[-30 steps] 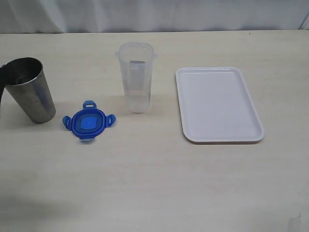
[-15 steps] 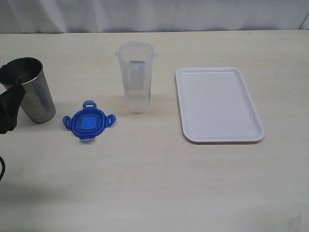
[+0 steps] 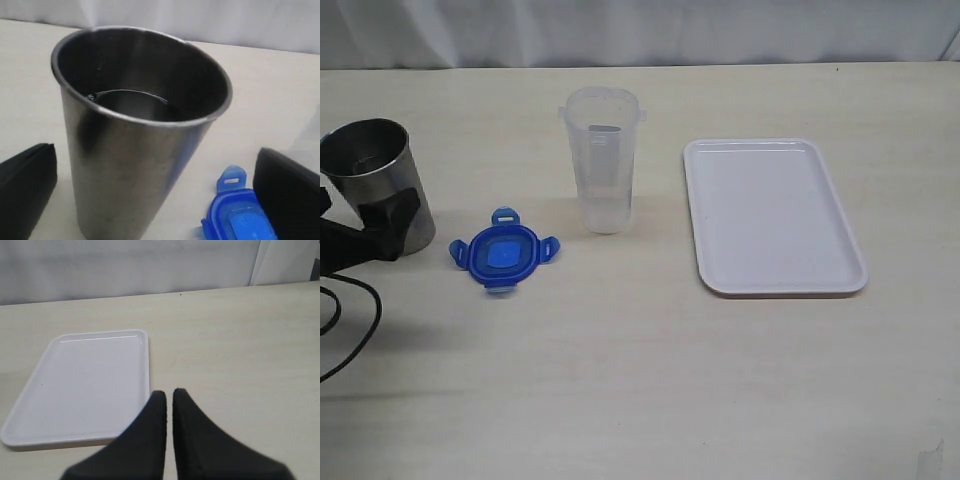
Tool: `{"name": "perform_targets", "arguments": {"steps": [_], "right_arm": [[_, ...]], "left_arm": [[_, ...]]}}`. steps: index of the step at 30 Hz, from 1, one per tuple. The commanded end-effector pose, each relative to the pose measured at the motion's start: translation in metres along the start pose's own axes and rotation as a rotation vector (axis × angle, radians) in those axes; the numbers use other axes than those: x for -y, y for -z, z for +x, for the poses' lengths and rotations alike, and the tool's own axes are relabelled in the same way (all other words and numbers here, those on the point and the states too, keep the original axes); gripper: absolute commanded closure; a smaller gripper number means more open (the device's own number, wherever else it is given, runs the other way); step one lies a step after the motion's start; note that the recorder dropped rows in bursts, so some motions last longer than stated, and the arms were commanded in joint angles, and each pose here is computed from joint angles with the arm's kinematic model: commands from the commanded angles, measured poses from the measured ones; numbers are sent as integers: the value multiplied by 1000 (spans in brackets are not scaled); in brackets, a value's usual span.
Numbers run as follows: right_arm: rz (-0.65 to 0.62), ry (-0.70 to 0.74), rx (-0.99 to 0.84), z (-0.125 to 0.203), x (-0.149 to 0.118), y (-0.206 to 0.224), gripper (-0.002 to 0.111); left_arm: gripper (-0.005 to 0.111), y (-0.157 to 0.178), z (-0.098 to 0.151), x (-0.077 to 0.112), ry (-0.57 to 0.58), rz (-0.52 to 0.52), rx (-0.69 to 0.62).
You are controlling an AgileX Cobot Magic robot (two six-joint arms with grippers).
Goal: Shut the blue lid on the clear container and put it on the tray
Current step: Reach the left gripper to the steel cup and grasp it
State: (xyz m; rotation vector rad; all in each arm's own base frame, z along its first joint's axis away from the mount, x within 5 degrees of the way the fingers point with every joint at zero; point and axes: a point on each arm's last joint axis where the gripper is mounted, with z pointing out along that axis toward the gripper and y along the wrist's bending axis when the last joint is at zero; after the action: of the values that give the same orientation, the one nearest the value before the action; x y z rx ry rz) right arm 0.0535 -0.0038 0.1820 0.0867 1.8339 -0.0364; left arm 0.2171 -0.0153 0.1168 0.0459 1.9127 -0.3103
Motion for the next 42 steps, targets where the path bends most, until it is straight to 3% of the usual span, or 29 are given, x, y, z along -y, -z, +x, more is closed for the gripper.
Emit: {"name": "perform_targets", "arguments": {"steps": [1,21,42], "right_arm": [[5,10,7,0,0,0,104],[5,10,7,0,0,0,104],[5,10,7,0,0,0,104]], "left_arm": [[2,-20,4,-6,8,3,20],[2,-63,0,-16,-17,23,-2],[2,-63,1,-15,-15,30,-11]]}}
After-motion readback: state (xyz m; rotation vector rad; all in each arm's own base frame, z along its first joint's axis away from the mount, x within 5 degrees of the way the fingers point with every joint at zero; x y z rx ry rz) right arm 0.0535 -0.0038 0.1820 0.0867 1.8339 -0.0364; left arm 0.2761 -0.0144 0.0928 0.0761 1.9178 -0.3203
